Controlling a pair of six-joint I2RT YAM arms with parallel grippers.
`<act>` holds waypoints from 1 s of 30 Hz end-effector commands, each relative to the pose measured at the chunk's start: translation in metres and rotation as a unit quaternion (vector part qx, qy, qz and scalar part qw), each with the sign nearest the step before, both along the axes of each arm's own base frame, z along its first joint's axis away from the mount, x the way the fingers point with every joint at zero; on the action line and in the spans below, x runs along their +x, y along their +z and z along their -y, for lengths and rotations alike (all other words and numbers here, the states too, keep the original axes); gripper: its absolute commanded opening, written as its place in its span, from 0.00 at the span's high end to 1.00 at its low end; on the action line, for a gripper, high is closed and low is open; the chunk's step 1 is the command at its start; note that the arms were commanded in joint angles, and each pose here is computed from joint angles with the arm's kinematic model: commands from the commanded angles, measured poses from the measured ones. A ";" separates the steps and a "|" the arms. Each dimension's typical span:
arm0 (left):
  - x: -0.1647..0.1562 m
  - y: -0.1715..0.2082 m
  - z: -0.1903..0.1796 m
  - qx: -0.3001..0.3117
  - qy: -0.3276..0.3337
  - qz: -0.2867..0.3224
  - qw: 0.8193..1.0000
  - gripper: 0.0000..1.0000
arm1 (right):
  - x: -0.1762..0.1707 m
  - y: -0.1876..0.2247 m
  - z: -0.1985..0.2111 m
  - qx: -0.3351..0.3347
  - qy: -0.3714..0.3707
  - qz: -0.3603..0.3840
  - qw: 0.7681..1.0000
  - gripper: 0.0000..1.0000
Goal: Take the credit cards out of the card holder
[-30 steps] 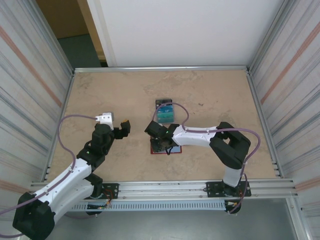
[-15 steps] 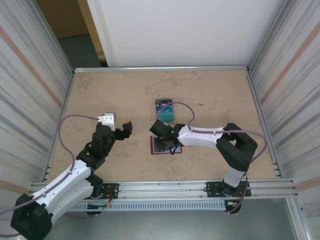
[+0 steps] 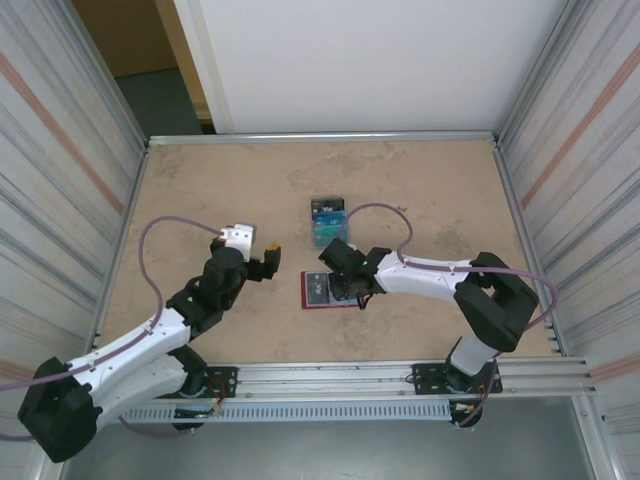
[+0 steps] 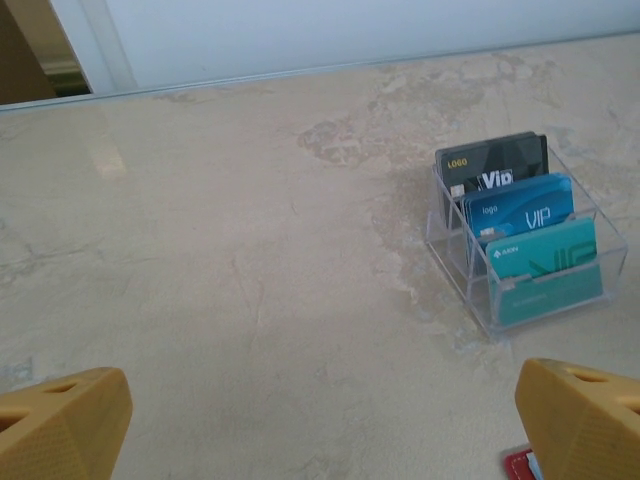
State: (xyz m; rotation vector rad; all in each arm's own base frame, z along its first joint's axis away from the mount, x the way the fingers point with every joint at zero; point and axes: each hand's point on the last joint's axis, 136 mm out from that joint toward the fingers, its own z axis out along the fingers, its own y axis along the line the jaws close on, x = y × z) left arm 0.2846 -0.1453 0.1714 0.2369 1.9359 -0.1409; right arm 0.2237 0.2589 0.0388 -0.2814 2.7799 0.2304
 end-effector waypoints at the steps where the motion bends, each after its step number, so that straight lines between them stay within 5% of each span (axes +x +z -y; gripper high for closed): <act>1: 0.004 0.013 0.006 0.014 -0.001 0.010 1.000 0.01 | 0.001 0.007 0.018 -0.006 -0.031 0.011 0.999 0.73; 12: 0.001 -0.003 0.025 0.015 -0.031 -0.016 0.999 0.01 | 0.006 -0.002 0.057 -0.025 -0.066 0.007 0.998 0.74; 21: -0.001 -0.010 0.032 0.074 -0.040 -0.010 0.996 0.01 | 0.014 0.022 0.085 -0.023 -0.095 0.030 0.995 0.75; 30: -0.012 -0.044 0.056 0.136 -0.068 -0.048 0.987 0.01 | 0.013 0.063 0.071 0.090 -0.093 0.048 0.990 0.74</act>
